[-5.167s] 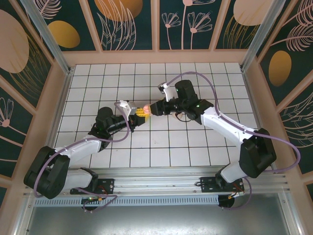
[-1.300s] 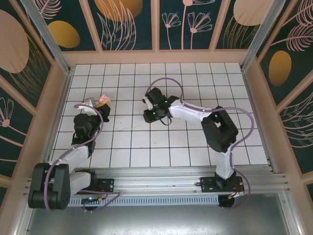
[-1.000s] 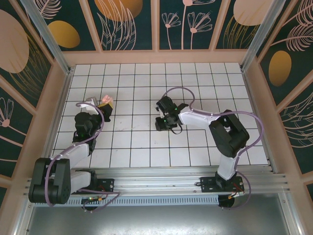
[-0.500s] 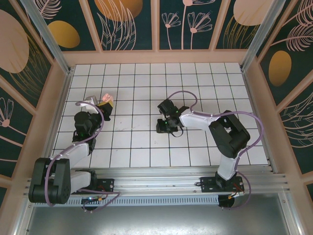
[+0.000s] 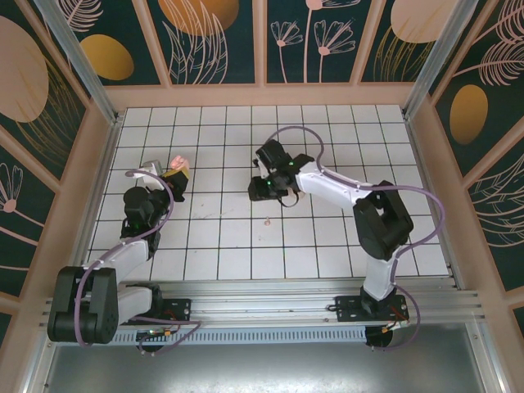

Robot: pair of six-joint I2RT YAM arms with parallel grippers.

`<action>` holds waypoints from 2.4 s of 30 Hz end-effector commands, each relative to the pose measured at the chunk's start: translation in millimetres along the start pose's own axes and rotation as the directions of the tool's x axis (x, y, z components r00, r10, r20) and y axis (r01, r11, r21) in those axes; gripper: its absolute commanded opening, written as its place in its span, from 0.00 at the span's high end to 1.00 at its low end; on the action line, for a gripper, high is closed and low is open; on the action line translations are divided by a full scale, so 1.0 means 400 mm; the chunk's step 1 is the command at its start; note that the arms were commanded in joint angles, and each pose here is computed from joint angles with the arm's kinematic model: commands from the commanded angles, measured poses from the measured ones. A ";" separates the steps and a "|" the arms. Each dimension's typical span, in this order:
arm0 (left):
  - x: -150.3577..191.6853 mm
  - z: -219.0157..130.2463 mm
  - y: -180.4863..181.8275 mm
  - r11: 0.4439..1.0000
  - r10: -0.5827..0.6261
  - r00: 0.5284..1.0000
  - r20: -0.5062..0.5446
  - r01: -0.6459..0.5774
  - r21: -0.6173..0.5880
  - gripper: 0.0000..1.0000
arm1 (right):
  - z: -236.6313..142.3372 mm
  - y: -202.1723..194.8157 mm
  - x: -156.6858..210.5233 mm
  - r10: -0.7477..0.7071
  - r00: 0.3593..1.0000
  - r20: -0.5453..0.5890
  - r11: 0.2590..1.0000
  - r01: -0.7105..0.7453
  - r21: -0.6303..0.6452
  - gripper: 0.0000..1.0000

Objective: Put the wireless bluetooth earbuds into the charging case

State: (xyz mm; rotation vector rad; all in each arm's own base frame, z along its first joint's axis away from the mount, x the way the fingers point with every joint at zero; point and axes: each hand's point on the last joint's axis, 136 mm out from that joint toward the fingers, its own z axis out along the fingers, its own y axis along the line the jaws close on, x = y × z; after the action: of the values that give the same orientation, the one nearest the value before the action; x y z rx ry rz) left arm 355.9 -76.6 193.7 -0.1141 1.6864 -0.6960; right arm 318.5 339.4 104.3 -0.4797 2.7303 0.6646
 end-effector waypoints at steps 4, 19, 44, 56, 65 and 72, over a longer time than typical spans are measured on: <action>-0.027 -0.012 -0.016 0.999 0.048 0.998 0.029 -0.049 0.009 0.88 | 0.089 -0.014 0.054 -0.089 0.982 -0.166 0.996 0.086 -0.025 0.66; -0.023 -0.013 -0.014 0.999 0.039 0.999 0.031 -0.040 0.010 0.88 | 0.153 -0.086 0.175 -0.077 0.950 -0.302 0.996 0.088 0.024 0.67; -0.031 -0.019 -0.019 0.999 0.047 0.998 0.039 -0.047 0.008 0.88 | 0.079 -0.112 0.278 -0.024 0.928 -0.371 0.996 0.056 0.076 0.72; -0.028 -0.018 -0.020 0.999 0.042 0.999 0.034 -0.042 0.015 0.88 | 0.032 -0.074 0.262 -0.029 0.922 -0.386 0.996 0.058 0.064 0.69; -0.028 -0.017 -0.021 0.999 0.043 0.999 0.033 -0.043 0.017 0.88 | 0.040 -0.090 0.218 -0.095 0.927 -0.364 0.976 0.158 0.148 0.66; -0.029 -0.016 -0.020 0.999 0.044 0.998 0.032 -0.045 0.014 0.88 | 0.063 -0.096 0.233 -0.138 0.898 -0.419 0.952 0.237 0.195 0.66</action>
State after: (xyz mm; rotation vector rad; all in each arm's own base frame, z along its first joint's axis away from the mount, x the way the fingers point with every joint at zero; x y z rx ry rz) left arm 351.5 -76.3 202.9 -0.0907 1.6670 -0.6793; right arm 260.4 306.7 44.7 -0.8196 2.9959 0.3231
